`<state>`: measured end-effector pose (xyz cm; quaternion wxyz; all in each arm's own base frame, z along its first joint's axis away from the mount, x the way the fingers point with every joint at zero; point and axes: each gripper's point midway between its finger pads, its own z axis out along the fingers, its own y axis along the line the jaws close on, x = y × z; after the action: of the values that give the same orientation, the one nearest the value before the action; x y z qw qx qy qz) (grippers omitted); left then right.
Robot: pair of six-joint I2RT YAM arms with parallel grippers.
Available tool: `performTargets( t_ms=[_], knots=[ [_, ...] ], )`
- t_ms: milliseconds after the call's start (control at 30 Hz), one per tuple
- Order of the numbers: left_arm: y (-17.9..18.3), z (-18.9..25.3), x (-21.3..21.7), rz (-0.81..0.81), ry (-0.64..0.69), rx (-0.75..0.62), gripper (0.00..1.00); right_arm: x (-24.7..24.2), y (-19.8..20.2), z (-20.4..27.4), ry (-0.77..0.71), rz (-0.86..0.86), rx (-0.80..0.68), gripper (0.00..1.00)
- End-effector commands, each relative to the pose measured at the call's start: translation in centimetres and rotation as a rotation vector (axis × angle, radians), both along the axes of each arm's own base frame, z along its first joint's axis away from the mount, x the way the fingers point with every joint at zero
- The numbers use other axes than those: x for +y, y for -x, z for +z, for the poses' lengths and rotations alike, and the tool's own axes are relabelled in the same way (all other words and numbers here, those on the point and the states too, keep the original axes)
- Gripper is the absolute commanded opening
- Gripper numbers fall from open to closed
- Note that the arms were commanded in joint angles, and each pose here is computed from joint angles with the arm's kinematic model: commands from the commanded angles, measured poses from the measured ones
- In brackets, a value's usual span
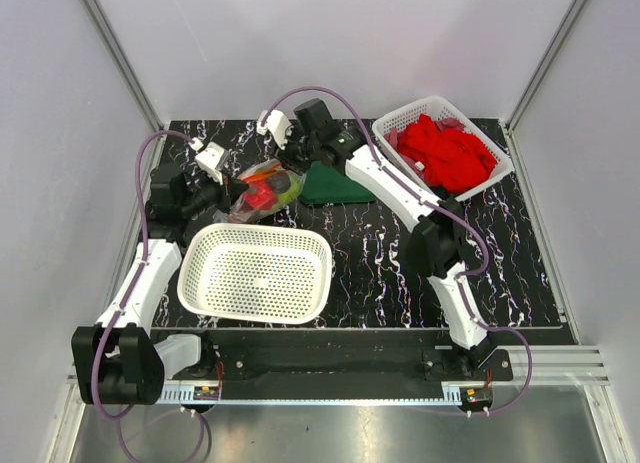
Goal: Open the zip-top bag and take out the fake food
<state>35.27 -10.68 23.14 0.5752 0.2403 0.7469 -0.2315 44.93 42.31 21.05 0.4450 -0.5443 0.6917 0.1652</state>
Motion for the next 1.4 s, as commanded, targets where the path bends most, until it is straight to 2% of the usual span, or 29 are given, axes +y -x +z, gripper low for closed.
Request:
performTargets(
  t_ms=[0,33,133,200,367,500,533,600,633,667,733,867,933,967,1033,1067,1133,1200,1267,1367],
  knots=[
    [-0.2,1.9,-0.4,-0.039,0.003,-0.078,0.0,2.0,0.9,0.7,-0.031,0.081,-0.044,0.39],
    [-0.2,1.9,-0.4,-0.039,0.003,-0.078,0.0,2.1,0.9,0.6,-0.03,0.087,-0.042,0.39],
    [-0.3,2.1,-0.4,-0.04,0.002,-0.084,0.0,2.4,0.4,0.6,-0.04,0.067,-0.043,0.21],
    [-0.6,2.5,-0.1,-0.015,0.001,-0.088,0.0,2.5,-0.1,0.7,-0.042,0.053,-0.051,0.02],
    [-2.9,4.2,3.1,0.163,0.014,-0.084,0.0,3.0,-1.5,3.1,-0.113,-0.039,-0.057,0.0],
    [-5.7,6.5,6.4,0.366,0.003,-0.085,0.04,3.4,-1.4,6.7,-0.255,-0.155,0.017,0.0],
    [-6.0,6.0,7.1,0.4,-0.007,-0.047,0.2,3.3,-1.3,7.5,-0.282,-0.175,0.027,0.0],
    [-7.1,5.5,8.3,0.485,0.017,0.014,0.32,3.9,-0.6,9.1,-0.347,-0.21,0.066,0.0],
    [-7.2,6.1,8.7,0.511,0.028,0.029,0.46,4.0,-0.4,9.6,-0.369,-0.225,0.075,0.0],
    [-7.3,6.3,8.8,0.522,0.039,0.041,0.56,4.4,0.0,10.3,-0.398,-0.238,0.092,0.0],
    [-6.9,6.9,8.7,0.544,0.078,0.085,0.68,5.2,0.6,10.4,-0.415,-0.243,0.111,0.0],
    [-3.9,9.0,8.2,0.55,0.143,0.068,0.76,6.3,1.7,10.3,-0.45,-0.27,0.171,0.0],
    [-2.0,10.9,6.8,0.479,0.196,0.014,0.71,6.6,2.1,10.6,-0.468,-0.267,0.189,0.0],
    [-1.5,9.8,6.5,0.464,0.201,0.032,0.63,6.8,2.3,10.8,-0.48,-0.266,0.203,0.0],
    [-0.6,10.6,5.2,0.395,0.248,-0.003,0.52,6.9,2.3,11.0,-0.492,-0.277,0.209,0.0],
    [-0.4,9.7,4.4,0.354,0.267,0.02,0.4,6.9,2.4,11.0,-0.499,-0.283,0.224,0.0],
    [-0.1,9.0,2.9,0.274,0.282,0.053,0.33,7.2,2.6,11.1,-0.515,-0.282,0.241,0.0],
    [0.0,6.7,2.1,0.251,0.271,0.138,0.3,7.4,2.7,11.0,-0.528,-0.282,0.267,0.0],
    [0.1,5.4,1.7,0.251,0.249,0.167,0.3,7.6,2.8,10.8,-0.531,-0.282,0.284,0.0],
    [0.1,2.8,1.0,0.286,0.171,0.214,0.38,7.6,3.0,10.4,-0.525,-0.283,0.297,0.0]
  ],
)
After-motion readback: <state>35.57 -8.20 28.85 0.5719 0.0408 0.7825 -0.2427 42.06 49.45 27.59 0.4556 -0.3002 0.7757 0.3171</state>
